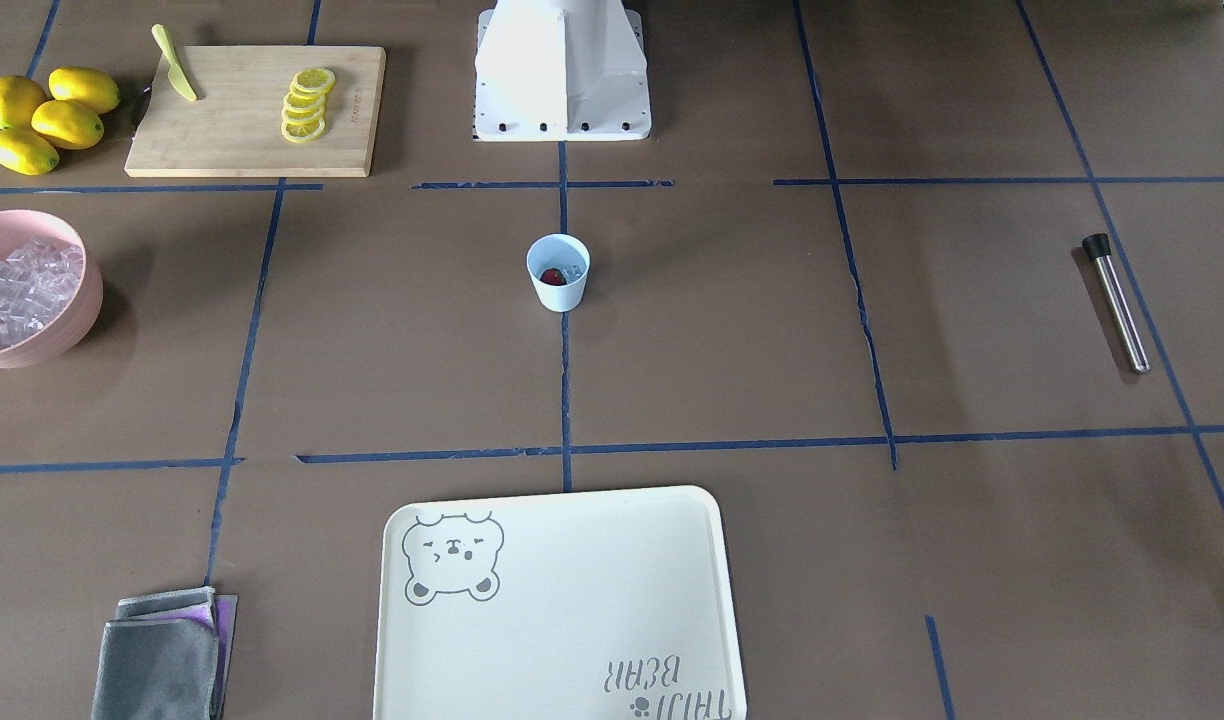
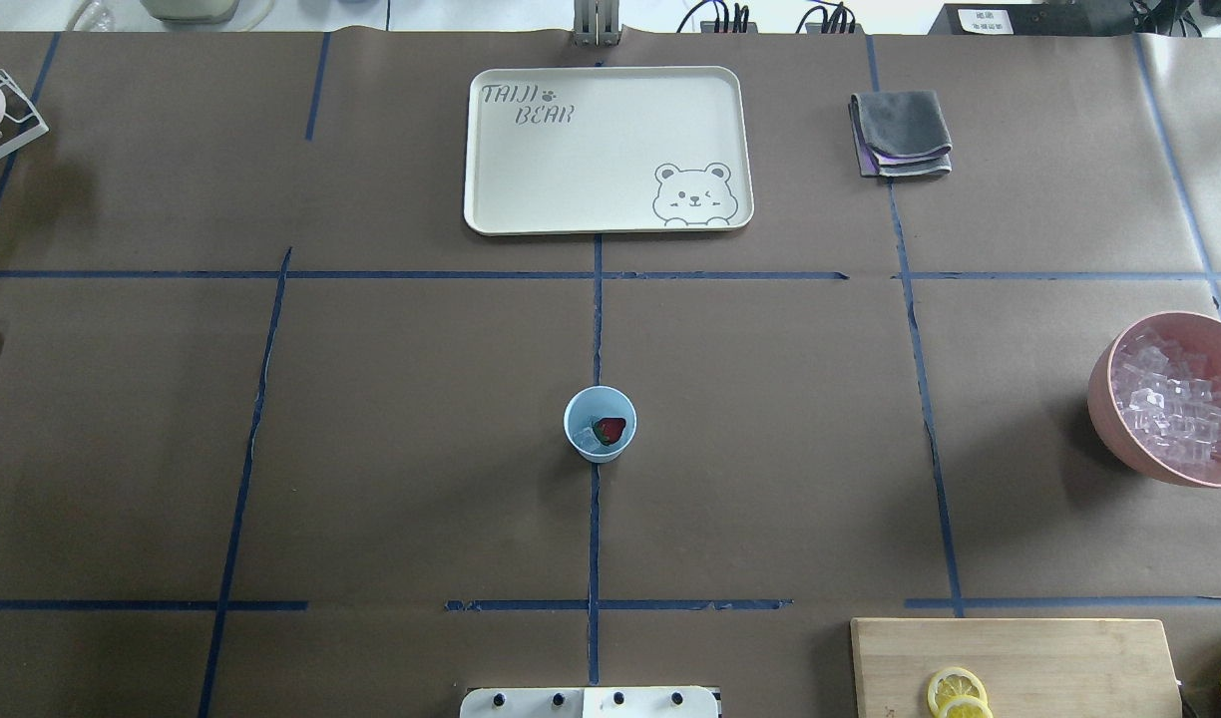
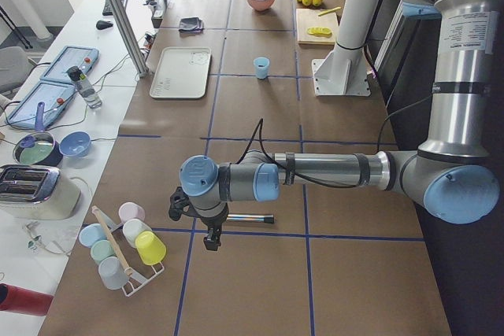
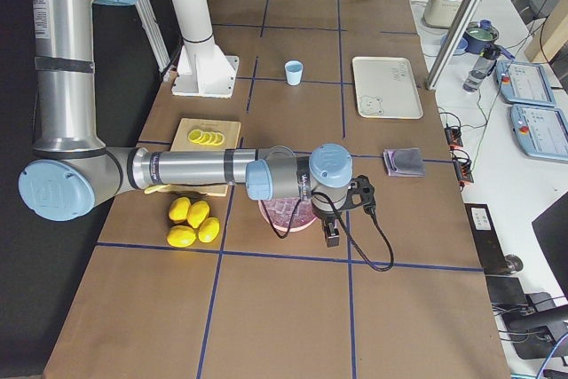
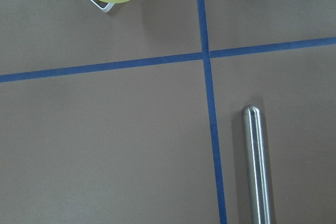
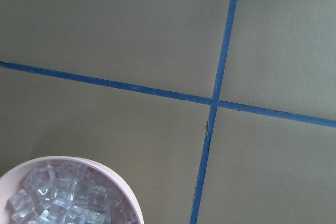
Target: Mash ice and strawberries in cup
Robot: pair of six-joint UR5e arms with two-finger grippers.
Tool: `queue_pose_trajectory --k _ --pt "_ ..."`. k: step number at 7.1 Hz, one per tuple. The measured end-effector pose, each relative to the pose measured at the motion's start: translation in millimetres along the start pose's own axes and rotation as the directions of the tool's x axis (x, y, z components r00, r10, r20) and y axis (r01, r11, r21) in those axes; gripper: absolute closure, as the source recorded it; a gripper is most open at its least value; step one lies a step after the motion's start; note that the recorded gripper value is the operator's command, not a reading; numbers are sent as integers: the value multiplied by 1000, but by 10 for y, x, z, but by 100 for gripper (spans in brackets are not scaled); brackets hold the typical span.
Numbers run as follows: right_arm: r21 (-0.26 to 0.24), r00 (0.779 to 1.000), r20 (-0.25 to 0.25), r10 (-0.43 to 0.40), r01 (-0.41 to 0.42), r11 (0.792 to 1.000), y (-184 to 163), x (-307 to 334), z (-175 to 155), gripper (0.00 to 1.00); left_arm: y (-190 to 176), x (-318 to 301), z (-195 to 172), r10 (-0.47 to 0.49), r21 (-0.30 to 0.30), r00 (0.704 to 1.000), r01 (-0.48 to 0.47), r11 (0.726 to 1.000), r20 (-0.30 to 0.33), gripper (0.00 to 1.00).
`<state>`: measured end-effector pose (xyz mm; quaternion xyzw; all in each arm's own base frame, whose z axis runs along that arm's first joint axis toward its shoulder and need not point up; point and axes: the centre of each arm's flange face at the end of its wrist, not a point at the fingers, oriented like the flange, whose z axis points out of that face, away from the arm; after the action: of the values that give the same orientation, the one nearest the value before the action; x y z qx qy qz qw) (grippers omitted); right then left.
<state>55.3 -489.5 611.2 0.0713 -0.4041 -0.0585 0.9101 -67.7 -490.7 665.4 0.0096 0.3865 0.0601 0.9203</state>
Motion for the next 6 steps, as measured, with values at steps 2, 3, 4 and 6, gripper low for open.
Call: queue_pose_trajectory --k 2,3,4,6 --pt "0 1000 1 16 -16 1000 -12 -6 -5 1 -2 -3 5 -1 -1 1000 1 1000 0 0" --pt "0 1000 1 17 -17 1000 -14 -7 -6 1 2 -12 10 -2 -1 1000 2 1000 0 0" --pt "0 1000 1 18 -18 1000 -15 -7 -6 1 1 -14 12 -1 0 1000 1 1000 0 0" --pt "0 1000 1 18 -18 1000 -15 -5 -4 1 -4 -12 9 2 3 1000 -2 1000 1 0"
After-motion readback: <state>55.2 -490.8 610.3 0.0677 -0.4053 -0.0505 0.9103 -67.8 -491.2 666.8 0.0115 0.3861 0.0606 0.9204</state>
